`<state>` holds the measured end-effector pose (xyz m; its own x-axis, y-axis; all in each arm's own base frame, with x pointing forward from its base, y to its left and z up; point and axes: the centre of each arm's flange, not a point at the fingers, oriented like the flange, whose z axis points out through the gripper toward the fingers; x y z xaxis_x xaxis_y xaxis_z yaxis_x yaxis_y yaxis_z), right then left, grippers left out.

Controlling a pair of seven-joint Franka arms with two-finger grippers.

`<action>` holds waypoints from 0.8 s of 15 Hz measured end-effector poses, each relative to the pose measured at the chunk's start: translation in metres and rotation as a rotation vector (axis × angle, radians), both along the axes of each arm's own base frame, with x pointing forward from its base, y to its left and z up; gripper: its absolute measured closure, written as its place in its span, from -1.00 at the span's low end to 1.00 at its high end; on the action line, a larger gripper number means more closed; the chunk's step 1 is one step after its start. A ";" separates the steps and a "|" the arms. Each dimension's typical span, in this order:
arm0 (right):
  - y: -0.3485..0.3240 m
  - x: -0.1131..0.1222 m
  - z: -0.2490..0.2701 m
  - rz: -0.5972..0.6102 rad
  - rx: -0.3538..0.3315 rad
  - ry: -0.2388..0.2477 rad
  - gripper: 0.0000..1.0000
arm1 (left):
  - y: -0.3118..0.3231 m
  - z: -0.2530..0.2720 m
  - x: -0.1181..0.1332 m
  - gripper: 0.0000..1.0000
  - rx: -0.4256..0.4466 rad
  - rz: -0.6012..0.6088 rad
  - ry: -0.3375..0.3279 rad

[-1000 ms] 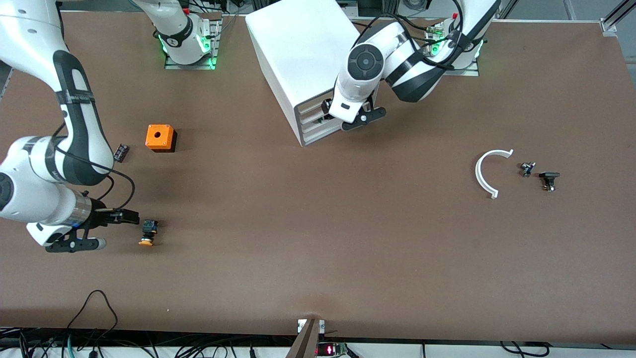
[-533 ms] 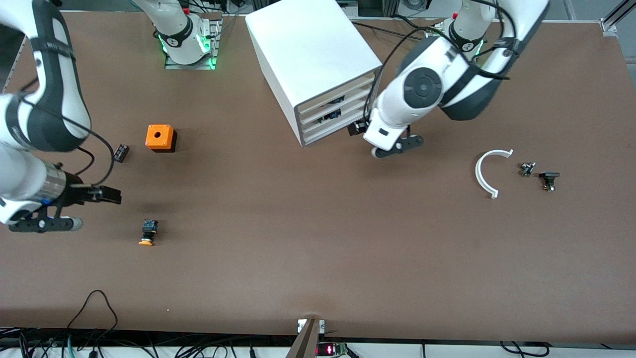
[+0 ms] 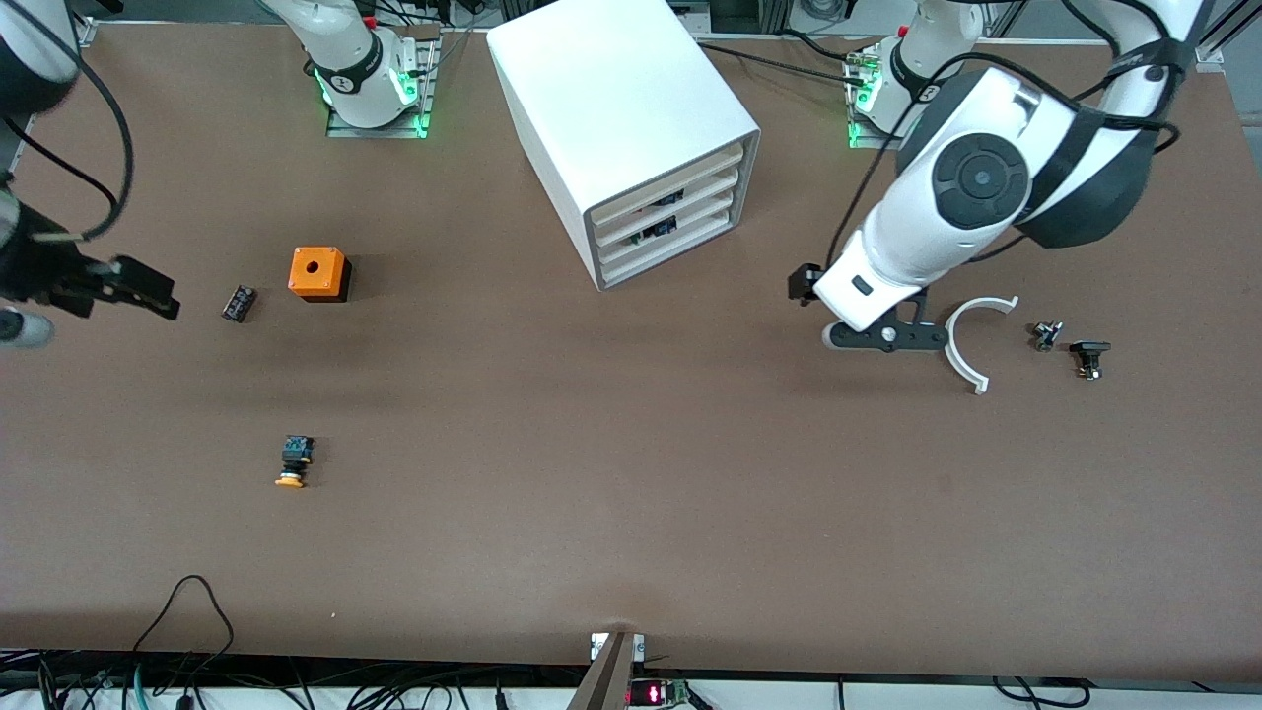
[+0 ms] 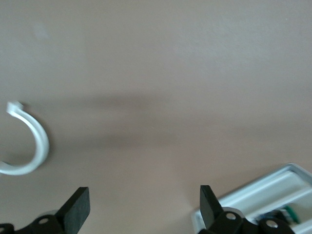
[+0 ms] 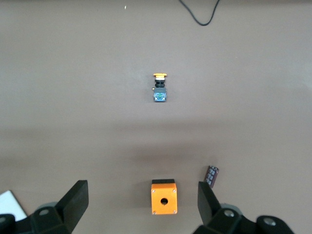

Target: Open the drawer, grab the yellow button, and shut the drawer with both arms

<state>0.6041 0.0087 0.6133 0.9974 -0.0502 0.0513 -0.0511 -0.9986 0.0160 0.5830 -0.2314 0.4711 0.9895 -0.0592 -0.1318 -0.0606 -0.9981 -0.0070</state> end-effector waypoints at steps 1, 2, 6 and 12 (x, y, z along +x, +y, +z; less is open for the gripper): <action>0.001 -0.010 0.016 -0.003 -0.003 -0.012 -0.99 | 0.013 0.008 0.006 -0.99 0.001 -0.034 -0.007; 0.003 -0.021 0.030 -0.001 -0.005 -0.015 -0.99 | 0.029 0.015 0.012 -0.99 0.000 -0.064 -0.010; 0.027 -0.057 0.063 0.028 -0.013 0.003 -0.99 | 0.102 0.044 0.034 -0.99 -0.003 -0.178 -0.038; 0.029 -0.082 0.040 0.023 -0.031 -0.012 -0.99 | 0.180 0.087 0.022 -0.99 -0.050 -0.195 -0.072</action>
<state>0.5218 0.0381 0.6535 0.9976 -0.0250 0.0647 -0.0280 -0.9985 0.0460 0.6051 -0.0510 0.5585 0.9653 -0.2556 -0.0536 -0.2542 -0.9666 0.0315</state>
